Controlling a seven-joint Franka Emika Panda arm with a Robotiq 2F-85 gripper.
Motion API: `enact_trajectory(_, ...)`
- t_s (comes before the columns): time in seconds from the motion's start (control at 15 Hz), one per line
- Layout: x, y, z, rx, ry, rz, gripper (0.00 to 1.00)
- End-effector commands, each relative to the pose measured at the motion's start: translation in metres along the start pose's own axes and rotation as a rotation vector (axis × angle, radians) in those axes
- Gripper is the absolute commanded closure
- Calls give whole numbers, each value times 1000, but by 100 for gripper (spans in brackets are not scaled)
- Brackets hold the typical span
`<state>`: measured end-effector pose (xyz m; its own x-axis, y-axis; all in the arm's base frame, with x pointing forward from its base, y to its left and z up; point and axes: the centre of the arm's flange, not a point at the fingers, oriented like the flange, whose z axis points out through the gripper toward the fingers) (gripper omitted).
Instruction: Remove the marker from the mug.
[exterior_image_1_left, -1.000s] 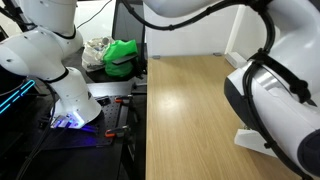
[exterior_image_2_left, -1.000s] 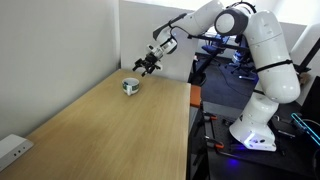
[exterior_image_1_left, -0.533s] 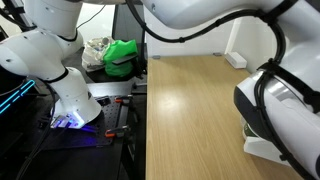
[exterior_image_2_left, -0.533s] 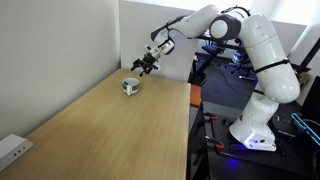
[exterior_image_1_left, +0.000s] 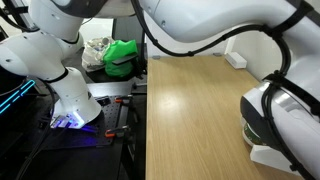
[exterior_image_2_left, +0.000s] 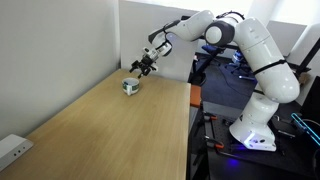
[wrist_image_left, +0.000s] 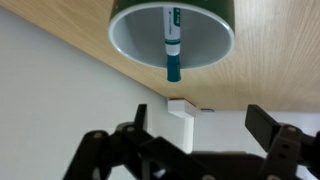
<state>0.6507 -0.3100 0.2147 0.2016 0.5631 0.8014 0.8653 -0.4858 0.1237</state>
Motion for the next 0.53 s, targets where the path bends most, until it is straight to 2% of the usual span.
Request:
enact_trajectory(0.0, -1, 15, 6, -15, -57, -31, 0)
enact_trajectory(0.47, 5, 23, 25, -35, -119, -72, 4)
